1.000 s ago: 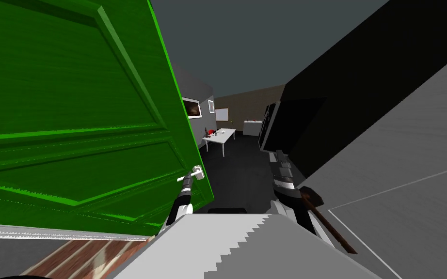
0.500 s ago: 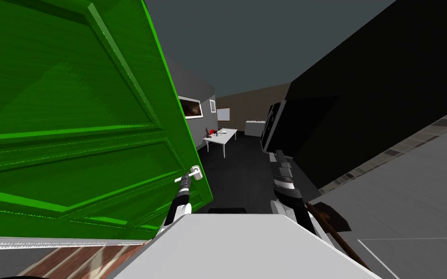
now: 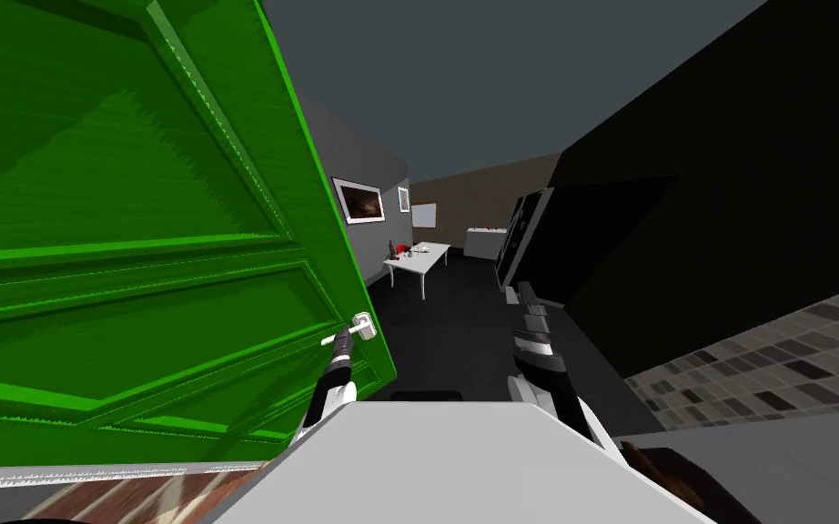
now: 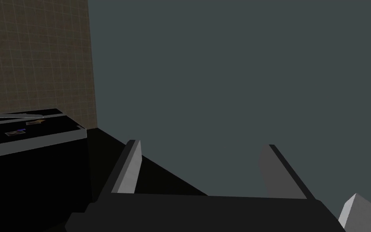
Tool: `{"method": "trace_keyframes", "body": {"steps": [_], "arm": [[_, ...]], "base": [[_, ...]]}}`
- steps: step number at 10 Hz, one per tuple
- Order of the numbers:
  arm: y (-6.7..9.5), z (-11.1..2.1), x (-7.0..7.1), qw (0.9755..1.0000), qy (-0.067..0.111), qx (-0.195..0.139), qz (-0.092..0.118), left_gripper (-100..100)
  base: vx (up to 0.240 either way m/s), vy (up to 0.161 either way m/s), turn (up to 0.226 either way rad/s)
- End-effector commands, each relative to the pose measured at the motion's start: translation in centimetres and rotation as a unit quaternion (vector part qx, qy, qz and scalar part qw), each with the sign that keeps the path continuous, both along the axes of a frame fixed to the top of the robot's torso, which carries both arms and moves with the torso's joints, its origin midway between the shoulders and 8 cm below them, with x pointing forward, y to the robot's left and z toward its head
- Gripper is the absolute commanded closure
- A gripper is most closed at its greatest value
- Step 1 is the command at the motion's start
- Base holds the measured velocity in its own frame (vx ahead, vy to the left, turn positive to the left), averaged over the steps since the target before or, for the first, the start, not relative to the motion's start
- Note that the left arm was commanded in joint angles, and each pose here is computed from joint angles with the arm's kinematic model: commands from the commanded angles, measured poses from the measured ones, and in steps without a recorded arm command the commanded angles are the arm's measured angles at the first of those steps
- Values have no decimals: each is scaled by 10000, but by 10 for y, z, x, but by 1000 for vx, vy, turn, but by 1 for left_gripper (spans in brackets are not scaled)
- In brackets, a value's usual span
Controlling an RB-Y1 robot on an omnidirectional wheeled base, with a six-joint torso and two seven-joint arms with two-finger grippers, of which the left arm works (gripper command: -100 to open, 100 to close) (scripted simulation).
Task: Push the door open
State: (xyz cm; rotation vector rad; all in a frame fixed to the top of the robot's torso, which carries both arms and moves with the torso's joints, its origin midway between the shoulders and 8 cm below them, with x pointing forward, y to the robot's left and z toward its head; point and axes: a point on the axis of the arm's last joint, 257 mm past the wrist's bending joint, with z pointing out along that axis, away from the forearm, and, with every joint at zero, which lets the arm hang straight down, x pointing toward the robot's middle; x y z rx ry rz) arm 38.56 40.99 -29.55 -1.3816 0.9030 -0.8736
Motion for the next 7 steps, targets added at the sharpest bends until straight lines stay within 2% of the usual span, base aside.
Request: {"method": "trace_keyframes", "body": {"steps": [1,3,5,6,7], "arm": [[15,5,-6,9998,-65,19,170,100],[19,4,-9,9997,-72,-18,254,100],[20,0,-12,9996,-33,-42,276,100],[37,6,-16,9994,-31,113,328,100],[43,8,-18,9992,-29,159,352,100]], "base": [[203,-44,79],[198,-72,79],[125,-15,45],[116,24,45],[217,10,58]]}}
